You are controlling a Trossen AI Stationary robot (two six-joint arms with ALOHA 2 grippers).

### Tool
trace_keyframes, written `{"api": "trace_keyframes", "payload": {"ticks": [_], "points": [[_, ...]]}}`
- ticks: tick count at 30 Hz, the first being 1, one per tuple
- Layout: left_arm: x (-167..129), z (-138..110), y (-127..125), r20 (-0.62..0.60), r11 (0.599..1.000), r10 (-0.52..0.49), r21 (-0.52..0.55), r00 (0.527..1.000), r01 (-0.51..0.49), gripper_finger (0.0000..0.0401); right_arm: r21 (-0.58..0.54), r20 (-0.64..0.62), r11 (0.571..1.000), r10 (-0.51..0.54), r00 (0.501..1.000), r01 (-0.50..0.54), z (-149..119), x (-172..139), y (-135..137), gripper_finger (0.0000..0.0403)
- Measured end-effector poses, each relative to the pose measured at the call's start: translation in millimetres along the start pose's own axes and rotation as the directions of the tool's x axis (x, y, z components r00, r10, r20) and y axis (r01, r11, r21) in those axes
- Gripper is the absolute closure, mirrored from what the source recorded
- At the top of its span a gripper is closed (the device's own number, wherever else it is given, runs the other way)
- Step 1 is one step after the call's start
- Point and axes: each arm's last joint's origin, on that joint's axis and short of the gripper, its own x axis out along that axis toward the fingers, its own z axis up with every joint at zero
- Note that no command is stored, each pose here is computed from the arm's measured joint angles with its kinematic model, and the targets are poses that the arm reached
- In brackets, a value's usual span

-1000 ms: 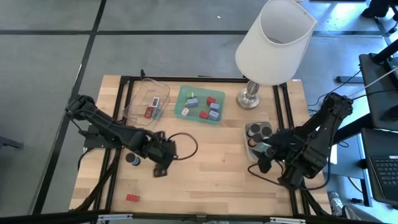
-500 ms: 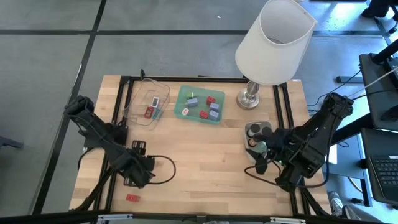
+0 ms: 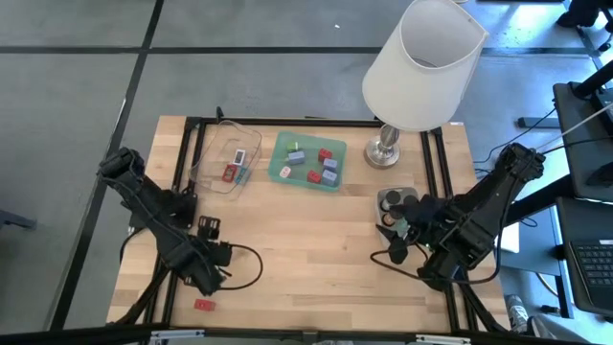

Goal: Pick & Place Office items
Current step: Put the blue hourglass into the gray bin

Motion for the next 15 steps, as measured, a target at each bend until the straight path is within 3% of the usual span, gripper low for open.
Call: {"api": "trace_keyframes", "payload": {"ticks": [5, 15], "points": [[0.1, 0.3, 0.5, 0.012, 1.000, 0.016, -0.001, 1.000, -0.016, 0.0123, -0.001, -0.020, 1.000, 0.002, 1.000, -0.002, -0.6, 0.0, 0.1, 0.0081], [-1.0, -1.8, 5.4, 0.095, 0.983, 0.181, 0.004, 0.979, -0.182, 0.0123, -0.011, -0.026, 1.000, 0.003, 1.000, -0.003, -0.8, 0.0, 0.1, 0.0081]]}}
